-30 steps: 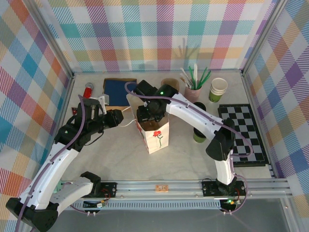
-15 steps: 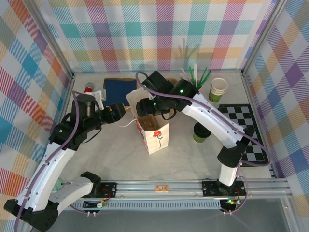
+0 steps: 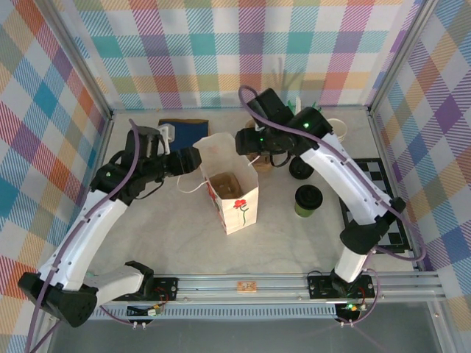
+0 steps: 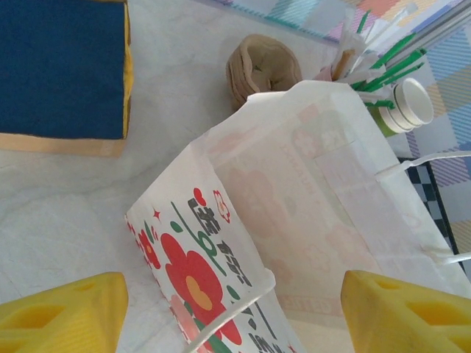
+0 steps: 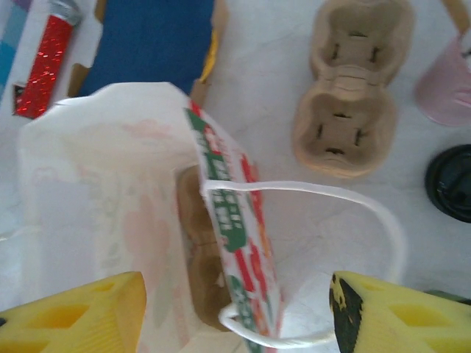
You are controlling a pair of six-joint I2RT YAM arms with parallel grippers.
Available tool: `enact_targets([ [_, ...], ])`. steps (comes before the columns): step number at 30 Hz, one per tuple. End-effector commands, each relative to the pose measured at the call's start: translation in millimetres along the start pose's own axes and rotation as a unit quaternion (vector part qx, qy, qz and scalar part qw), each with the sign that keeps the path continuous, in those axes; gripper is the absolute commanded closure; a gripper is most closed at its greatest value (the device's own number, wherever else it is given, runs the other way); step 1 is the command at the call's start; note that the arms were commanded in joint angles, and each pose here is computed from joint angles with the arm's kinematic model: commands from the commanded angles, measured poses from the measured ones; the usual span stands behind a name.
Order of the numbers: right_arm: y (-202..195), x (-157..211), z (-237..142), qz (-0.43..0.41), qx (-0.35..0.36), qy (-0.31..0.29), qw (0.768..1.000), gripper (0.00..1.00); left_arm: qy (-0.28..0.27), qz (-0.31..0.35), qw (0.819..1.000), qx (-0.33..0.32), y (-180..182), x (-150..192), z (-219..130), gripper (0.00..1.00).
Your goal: Pack the takeout coffee
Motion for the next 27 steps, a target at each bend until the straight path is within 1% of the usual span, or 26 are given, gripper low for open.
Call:
enact_targets([
  [1, -11, 3, -21, -0.001, -0.005, -0.021, 1.0, 0.34, 0.004, 0.01, 1.0, 0.018, -4, -6, 2, 0.24],
  [5, -22, 7, -26, 0.004, 0.0, -0.027, 1.0, 0.33, 0.011, 0.009, 1.0, 0.021, -5, -9, 13, 0.24],
  [8, -28, 10, -36, 0.0, -0.001, -0.033, 0.999, 0.3, 0.014, 0.011, 1.0, 0.019, -5, -12, 17, 0.24],
  [10, -35, 13, -42, 0.0, 0.007, -0.038, 0.999, 0.23, 0.014, 0.011, 1.0, 0.018, -5, -14, 19, 0.24],
  [12, -47, 18, -49, 0.001, 0.033, -0.048, 0.998, 0.14, 0.012, 0.014, 1.0, 0.017, -6, -17, 18, 0.24],
  [14, -62, 24, -52, 0.007, 0.058, -0.048, 0.997, 0.11, 0.008, 0.017, 1.0, 0.014, -6, -19, 16, 0.24],
  [17, -87, 37, -53, 0.031, 0.089, -0.032, 0.995, 0.09, 0.002, 0.026, 1.0, 0.003, -6, -23, 11, 0.23],
  [18, -96, 42, -52, 0.042, 0.1, -0.026, 0.994, 0.01, 0.0, 0.028, 1.0, -0.002, -5, -24, 9, 0.23],
  [22, -126, 60, -45, 0.07, 0.143, 0.007, 0.987, 0.01, -0.007, 0.034, 0.999, -0.018, -3, -24, 3, 0.21],
  [25, -149, 72, -30, 0.087, 0.177, 0.047, 0.979, 0.01, -0.009, 0.03, 0.999, -0.023, -1, -22, 1, 0.2],
  [27, -166, 78, -16, 0.101, 0.187, 0.078, 0.974, 0.01, -0.012, 0.027, 0.999, -0.023, 0, -21, 0, 0.19],
])
Point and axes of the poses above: each hand's point on the last joint's axis, 136 mm out from that joint toward the fingers, its own z axis out along the fingers, its own y axis along the line the jaws close on, x = y × z, the point moved 8 cm from there along -z, back along the fingers, and after that the axes turned 11 degrees about z, right-handed, at the moved point
